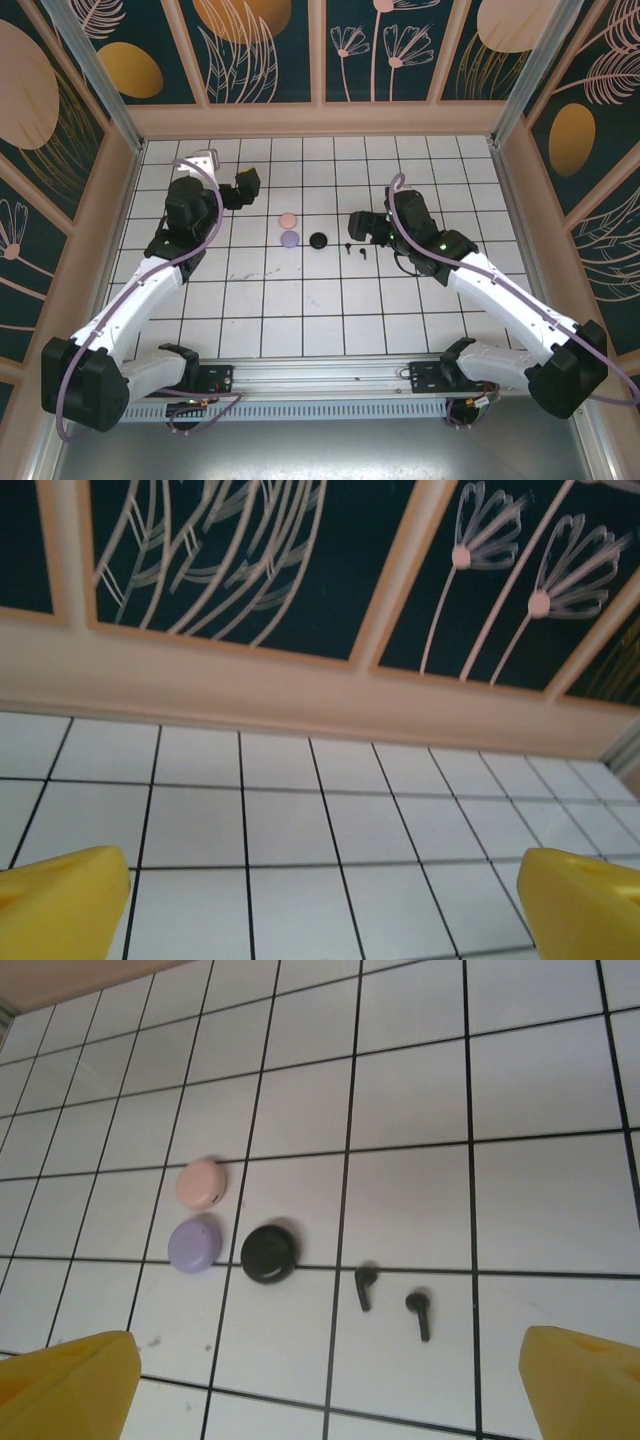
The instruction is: Insert wireless bluetooth earbuds into charging case
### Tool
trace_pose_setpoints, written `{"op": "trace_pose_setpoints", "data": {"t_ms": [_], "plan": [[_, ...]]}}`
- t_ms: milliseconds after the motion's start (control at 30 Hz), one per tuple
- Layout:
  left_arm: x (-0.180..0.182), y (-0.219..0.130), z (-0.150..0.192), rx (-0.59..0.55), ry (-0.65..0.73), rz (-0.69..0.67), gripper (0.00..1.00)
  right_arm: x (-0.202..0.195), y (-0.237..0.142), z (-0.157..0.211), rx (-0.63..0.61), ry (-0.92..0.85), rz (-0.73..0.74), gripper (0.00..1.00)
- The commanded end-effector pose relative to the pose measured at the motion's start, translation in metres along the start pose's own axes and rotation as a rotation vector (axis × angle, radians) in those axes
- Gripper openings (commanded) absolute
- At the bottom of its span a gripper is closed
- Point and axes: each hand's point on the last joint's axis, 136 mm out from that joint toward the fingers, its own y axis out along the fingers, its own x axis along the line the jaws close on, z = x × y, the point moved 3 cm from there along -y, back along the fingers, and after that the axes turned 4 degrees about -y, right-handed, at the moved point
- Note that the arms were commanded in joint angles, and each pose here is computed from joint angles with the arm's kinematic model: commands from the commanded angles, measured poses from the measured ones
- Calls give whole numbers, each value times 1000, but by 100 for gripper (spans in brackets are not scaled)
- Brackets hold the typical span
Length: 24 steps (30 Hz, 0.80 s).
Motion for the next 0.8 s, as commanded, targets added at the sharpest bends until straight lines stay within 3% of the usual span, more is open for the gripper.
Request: {"op": "trace_pose_setpoints", "data": {"t_ms": [0, 167, 333, 767], "plan": [[0, -7, -28, -124, -94, -25, 99, -1, 4, -12, -6, 7, 52, 99], [15, -2, -28, -137, -161, -126, 99, 8, 26, -11, 65, 18, 69, 99], [11, 2, -19, -128, -132, -72, 99, 28, 55, 7, 176, 25, 12, 95], [34, 14, -5, -106, -118, -219, 99, 57, 135, 54, 392, -29, 144, 85]]}}
